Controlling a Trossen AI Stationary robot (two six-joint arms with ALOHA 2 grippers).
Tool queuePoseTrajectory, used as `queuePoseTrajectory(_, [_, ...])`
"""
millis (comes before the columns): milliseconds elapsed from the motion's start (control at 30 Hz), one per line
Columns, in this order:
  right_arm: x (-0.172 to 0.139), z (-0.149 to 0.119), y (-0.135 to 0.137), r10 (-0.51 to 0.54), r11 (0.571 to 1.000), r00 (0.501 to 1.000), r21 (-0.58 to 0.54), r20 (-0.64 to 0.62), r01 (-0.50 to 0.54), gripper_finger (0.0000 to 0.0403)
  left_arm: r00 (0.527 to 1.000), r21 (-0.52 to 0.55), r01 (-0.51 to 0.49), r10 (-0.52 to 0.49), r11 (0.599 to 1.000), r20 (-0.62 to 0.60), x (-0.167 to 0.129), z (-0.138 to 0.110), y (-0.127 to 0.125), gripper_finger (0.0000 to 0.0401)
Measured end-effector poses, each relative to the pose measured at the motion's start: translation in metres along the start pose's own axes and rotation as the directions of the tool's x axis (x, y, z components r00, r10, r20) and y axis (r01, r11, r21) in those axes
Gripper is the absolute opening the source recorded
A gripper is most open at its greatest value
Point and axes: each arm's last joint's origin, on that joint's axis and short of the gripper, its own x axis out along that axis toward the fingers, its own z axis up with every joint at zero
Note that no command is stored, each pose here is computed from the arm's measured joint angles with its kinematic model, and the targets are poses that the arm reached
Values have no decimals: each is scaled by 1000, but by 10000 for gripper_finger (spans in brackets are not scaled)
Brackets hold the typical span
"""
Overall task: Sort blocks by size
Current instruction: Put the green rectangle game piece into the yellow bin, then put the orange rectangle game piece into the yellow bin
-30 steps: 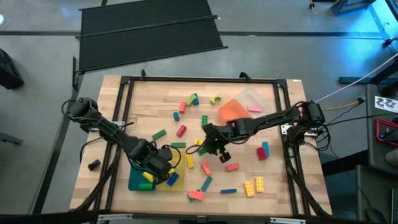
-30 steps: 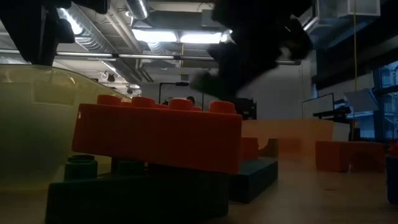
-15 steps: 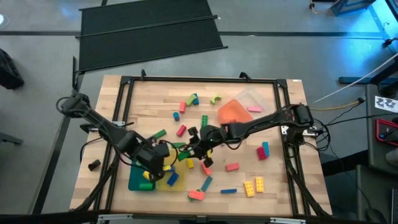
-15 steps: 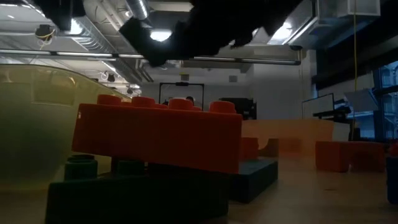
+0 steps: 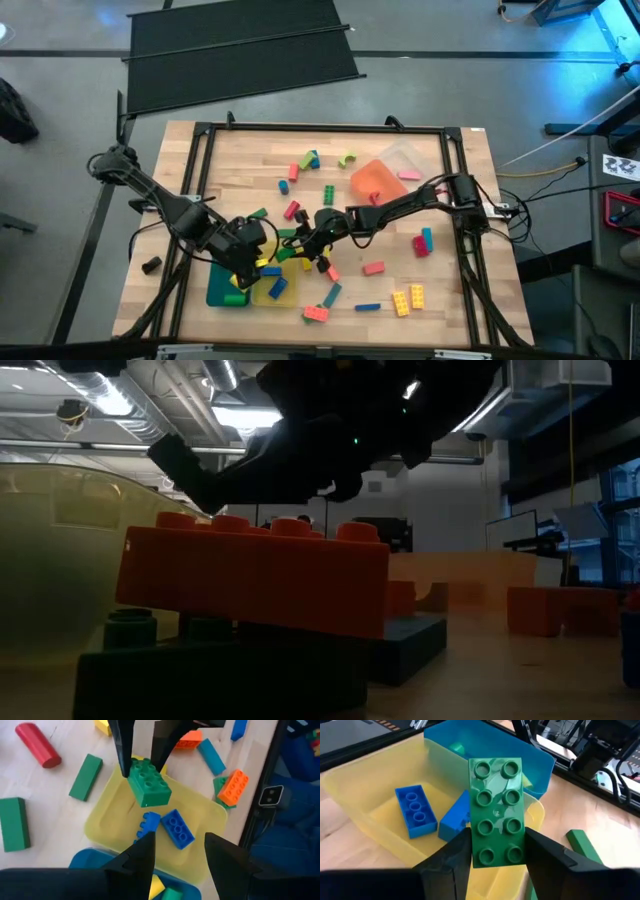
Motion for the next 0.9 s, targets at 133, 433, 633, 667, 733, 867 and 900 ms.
queuePoseTrajectory(133, [1,-2,0,1,1000,1000,3,-4,-1,161,1000,-26,1,-1,1000,1,0,0,0,157])
queuePoseTrajectory(433, [1,1,-1,-3,995,1000,101,4,2,233,1000,-48,1,-1,999,0,0,0,0,157])
queuePoseTrajectory(633, [-9,10,-6,-92,990,994,103,-56,97,282,1000,-52,-10,11,999,22,0,1,1,157])
queuePoseTrajectory(667, [-14,13,-7,-120,987,989,98,-91,129,286,999,-54,-11,13,998,38,0,2,0,157])
queuePoseTrajectory(733, [-29,22,-10,-172,979,970,84,-171,188,290,995,-56,10,-4,998,99,3,4,-2,157])
queuePoseTrajectory(867, [-72,43,-14,-231,968,913,15,-335,251,291,972,34,72,-77,997,224,13,9,-11,157])
queuePoseTrajectory(900, [-85,48,-14,-234,967,900,6,-368,254,291,964,63,86,-99,994,245,16,11,-15,157])
